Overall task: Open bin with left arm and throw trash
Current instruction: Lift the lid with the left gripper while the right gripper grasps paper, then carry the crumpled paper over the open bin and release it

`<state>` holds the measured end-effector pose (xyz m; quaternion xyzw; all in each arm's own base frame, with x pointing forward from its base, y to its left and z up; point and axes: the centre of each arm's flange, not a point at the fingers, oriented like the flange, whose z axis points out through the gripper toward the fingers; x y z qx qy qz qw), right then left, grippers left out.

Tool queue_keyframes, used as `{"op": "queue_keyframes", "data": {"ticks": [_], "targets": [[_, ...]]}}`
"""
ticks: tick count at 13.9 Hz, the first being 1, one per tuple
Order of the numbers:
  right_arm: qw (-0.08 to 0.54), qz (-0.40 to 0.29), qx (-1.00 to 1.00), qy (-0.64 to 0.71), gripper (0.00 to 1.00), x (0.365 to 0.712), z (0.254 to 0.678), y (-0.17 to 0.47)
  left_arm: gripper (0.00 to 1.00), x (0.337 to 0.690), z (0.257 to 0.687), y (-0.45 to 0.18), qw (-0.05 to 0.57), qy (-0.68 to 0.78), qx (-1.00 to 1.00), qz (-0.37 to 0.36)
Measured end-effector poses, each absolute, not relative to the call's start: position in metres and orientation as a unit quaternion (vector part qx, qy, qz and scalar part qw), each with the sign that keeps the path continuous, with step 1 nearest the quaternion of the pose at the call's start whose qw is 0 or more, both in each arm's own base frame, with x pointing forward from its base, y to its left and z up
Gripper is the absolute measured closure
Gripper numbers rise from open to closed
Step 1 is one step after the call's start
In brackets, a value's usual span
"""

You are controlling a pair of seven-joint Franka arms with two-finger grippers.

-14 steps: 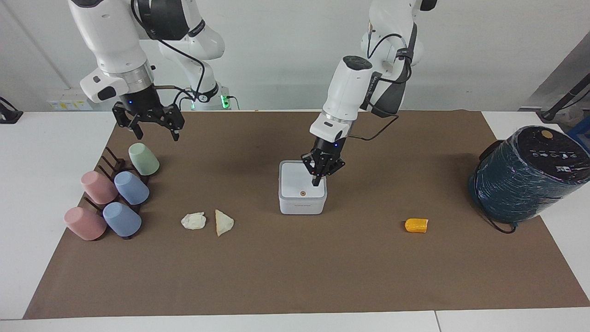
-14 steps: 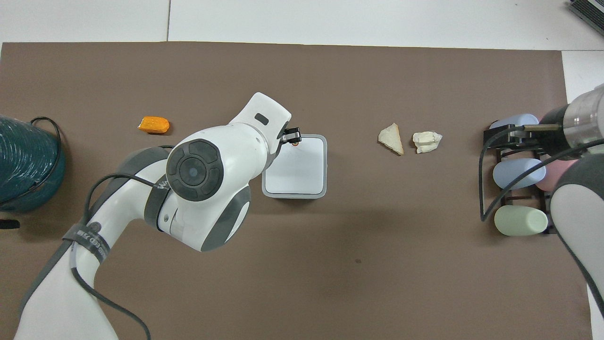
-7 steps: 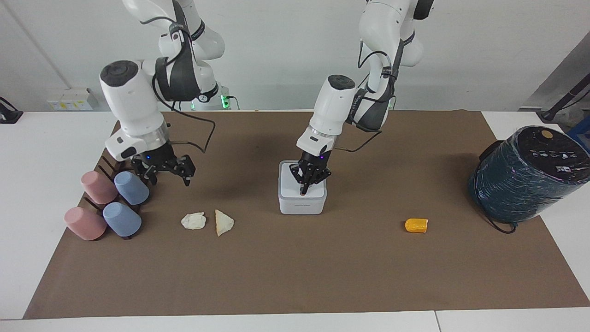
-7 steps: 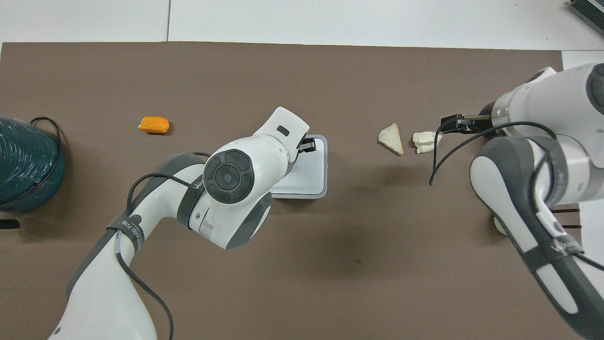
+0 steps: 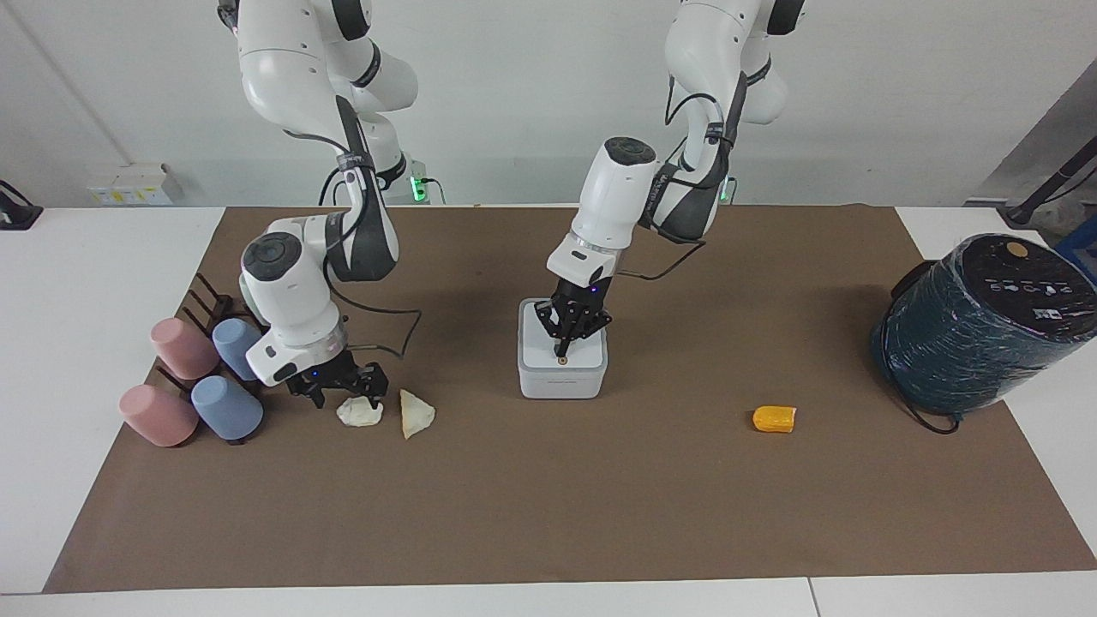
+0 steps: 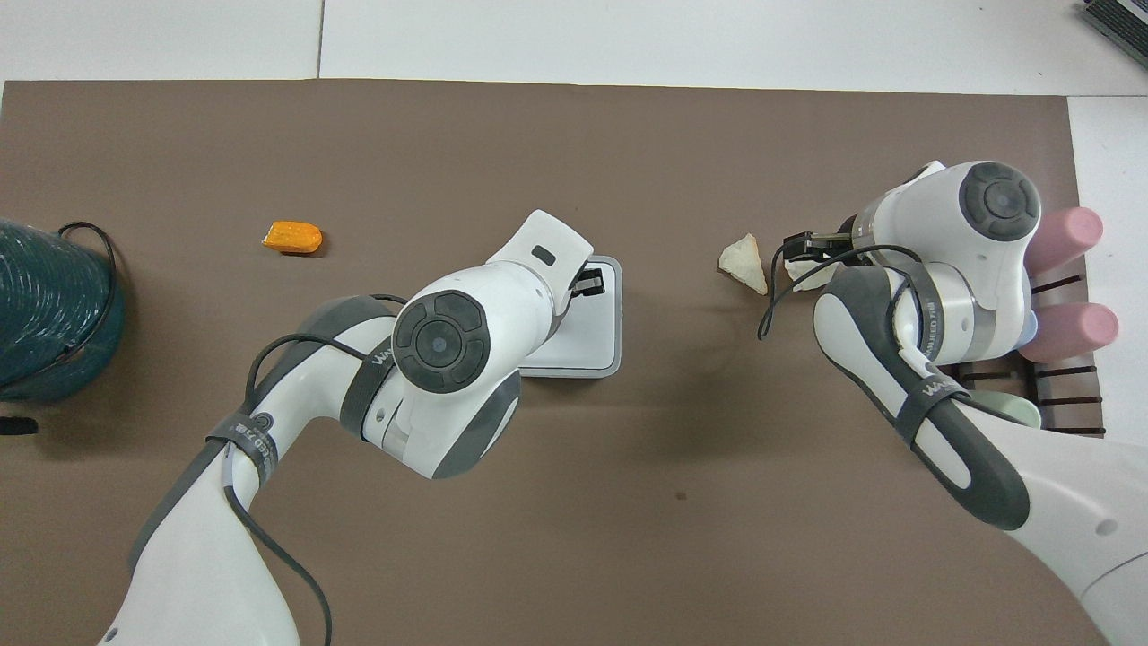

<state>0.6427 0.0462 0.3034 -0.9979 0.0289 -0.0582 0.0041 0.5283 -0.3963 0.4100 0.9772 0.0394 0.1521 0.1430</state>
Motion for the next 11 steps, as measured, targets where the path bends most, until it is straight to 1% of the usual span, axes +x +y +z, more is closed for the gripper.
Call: {"op": "queue_keyframes", "data": {"ticks": [2, 3, 4, 5, 6, 7, 8, 9, 10, 11], "targets": [[0.003, -0.048, -0.998, 0.029, 0.21, 0.637, 0.289, 0.046, 0.94, 0.542, 0.431, -0.386, 0.118, 0.05, 0.984, 0.125], [0.003, -0.047, -0.998, 0.029, 0.34, 0.636, 0.289, 0.046, 0.93, 0.554, 0.45, -0.374, 0.107, 0.057, 0.986, 0.115], [0.003, -0.048, -0.998, 0.028, 0.45, 0.636, 0.291, 0.046, 0.93, 0.566, 0.468, -0.359, 0.098, 0.058, 0.987, 0.11], [0.004, -0.049, -0.998, 0.028, 0.55, 0.636, 0.295, 0.047, 0.88, 0.579, 0.484, -0.339, 0.089, 0.055, 0.989, 0.106], [0.004, -0.053, -0.998, 0.028, 0.67, 0.636, 0.3, 0.047, 0.79, 0.589, 0.494, -0.319, 0.082, 0.05, 0.99, 0.104], [0.005, -0.06, -0.998, 0.027, 0.75, 0.637, 0.309, 0.048, 0.66, 0.6, 0.498, -0.296, 0.075, 0.042, 0.991, 0.105], [0.006, -0.069, -0.997, 0.025, 0.83, 0.637, 0.322, 0.051, 0.55, 0.61, 0.498, -0.274, 0.069, 0.034, 0.991, 0.106], [0.007, -0.076, -0.997, 0.018, 0.86, 0.635, 0.336, 0.059, 0.54, 0.618, 0.495, -0.254, 0.064, 0.028, 0.992, 0.106], [0.008, -0.082, -0.997, 0.009, 0.87, 0.633, 0.351, 0.071, 0.49, 0.626, 0.493, -0.235, 0.059, 0.023, 0.992, 0.107], [0.009, -0.09, -0.996, -0.002, 0.9, 0.63, 0.366, 0.085, 0.4, 0.633, 0.49, -0.215, 0.055, 0.017, 0.992, 0.108]]}}
